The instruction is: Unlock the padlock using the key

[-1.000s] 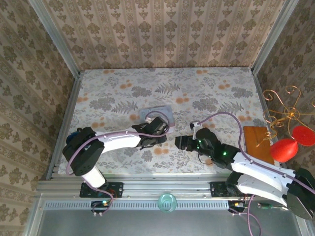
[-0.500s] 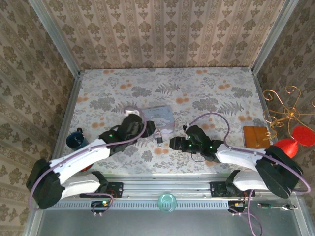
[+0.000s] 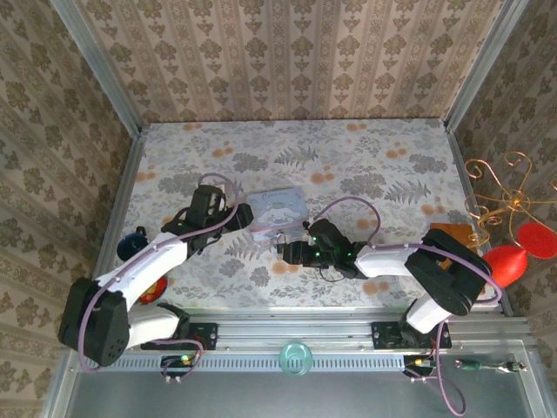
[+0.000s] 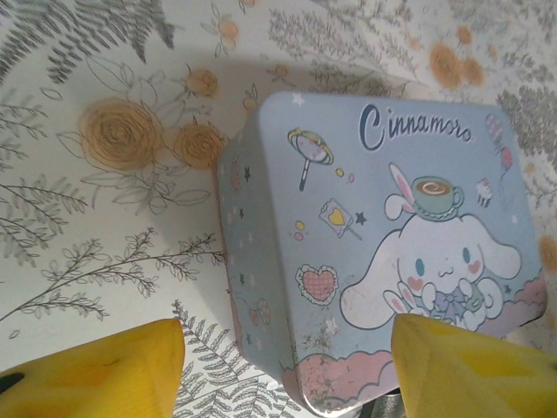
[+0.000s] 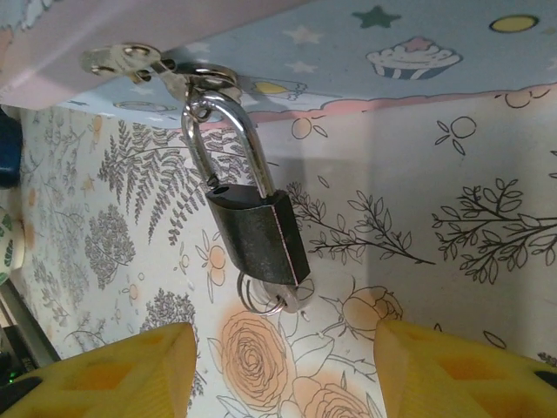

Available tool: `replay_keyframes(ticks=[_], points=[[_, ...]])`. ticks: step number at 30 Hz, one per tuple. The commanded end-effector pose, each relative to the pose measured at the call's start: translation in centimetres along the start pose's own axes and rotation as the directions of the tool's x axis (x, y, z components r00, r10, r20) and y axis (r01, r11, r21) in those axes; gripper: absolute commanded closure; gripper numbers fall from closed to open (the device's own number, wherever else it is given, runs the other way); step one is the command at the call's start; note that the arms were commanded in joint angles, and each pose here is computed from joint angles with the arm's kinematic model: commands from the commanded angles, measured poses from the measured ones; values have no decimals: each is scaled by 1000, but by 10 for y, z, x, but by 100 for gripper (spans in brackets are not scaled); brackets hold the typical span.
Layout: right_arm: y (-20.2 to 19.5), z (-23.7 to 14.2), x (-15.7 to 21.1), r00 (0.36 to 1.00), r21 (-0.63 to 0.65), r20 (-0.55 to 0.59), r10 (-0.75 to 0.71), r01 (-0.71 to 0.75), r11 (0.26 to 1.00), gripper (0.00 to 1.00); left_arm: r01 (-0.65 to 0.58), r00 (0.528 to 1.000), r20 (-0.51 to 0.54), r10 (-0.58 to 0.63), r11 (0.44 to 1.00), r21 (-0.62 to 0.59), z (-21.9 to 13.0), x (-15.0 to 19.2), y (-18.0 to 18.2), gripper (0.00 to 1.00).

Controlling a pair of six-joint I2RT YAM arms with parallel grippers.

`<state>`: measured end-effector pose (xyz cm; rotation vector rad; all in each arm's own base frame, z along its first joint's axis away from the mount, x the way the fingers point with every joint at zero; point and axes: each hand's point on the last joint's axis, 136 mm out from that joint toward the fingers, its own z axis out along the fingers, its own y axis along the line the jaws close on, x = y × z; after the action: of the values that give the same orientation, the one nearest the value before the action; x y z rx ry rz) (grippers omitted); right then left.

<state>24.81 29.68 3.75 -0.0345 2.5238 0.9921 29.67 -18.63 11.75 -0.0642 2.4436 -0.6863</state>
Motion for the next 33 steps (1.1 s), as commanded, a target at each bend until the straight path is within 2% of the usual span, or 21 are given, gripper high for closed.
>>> replay_keyframes(ticks=[1, 15, 18, 23, 25, 33], points=[[12, 5, -12, 997, -25, 40, -60, 61, 998, 43, -36, 999, -12, 37, 997, 61, 5, -5, -12, 35], [7, 25, -14, 972, 70, 12, -235, 234, 970, 48, 32, 999, -41, -33, 999, -40, 36, 7, 16, 34], [5, 29, -13, 972, 86, 3, -237, 236, 968, 53, 36, 998, -47, -40, 996, -77, 38, 11, 24, 36], [1, 27, -11, 972, 109, 4, -236, 235, 966, 77, 36, 998, -44, -43, 988, -151, 34, 16, 40, 37], [3, 22, -11, 971, 108, 28, -237, 232, 967, 82, 37, 998, -41, -45, 985, -170, 34, 18, 44, 38], [1, 12, -12, 970, 141, 55, -235, 226, 964, 88, -4, 997, -78, -18, 962, -274, 40, 32, 54, 40]])
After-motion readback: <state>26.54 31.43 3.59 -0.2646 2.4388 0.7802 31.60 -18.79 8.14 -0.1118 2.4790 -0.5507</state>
